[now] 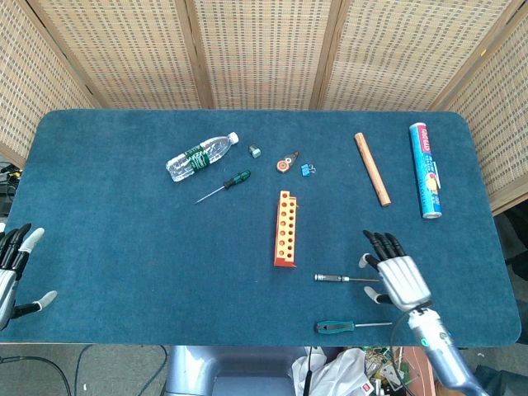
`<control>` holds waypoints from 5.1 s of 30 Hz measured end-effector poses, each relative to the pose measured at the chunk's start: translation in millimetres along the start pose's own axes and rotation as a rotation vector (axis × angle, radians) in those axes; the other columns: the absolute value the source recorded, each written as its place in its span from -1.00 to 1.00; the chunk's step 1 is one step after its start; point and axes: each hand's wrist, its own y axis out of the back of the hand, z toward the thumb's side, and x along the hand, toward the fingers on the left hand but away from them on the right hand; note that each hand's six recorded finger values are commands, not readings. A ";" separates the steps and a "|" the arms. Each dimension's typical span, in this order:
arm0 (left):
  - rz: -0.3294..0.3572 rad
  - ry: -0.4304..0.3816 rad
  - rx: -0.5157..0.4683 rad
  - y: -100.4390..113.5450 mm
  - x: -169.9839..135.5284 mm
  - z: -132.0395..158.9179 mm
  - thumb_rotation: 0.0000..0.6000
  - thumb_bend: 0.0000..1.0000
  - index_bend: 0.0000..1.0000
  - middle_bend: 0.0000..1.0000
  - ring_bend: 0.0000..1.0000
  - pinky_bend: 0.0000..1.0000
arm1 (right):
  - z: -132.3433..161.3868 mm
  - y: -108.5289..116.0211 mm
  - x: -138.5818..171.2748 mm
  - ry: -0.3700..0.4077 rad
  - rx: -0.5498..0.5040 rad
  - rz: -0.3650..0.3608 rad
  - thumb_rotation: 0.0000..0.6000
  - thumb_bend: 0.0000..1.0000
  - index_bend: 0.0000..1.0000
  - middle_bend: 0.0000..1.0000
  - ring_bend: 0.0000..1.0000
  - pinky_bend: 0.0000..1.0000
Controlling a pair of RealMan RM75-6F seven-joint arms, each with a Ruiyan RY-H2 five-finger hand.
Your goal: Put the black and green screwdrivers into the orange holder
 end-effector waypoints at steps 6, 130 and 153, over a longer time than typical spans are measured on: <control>-0.009 0.003 0.003 -2.1 1.8 -0.4 1.00 -1.00 -1.00 -1.00 -1.00 -1.00 | 21.1 -19.2 -19.8 0.010 0.039 0.063 1.00 -0.41 -0.18 -1.00 -1.00 -1.00; -0.030 0.041 0.022 -10.4 20.0 -3.4 1.00 -1.00 -1.00 -1.00 -1.00 -1.00 | 107.6 112.9 -84.8 0.198 -0.903 0.084 1.00 -0.15 0.18 -0.62 -1.00 -1.00; -0.032 0.047 0.020 -10.7 21.1 -5.0 1.00 -1.00 -1.00 -1.00 -1.00 -1.00 | 113.0 107.1 -91.3 0.186 -0.887 0.087 1.00 -0.14 0.18 -0.61 -1.00 -1.00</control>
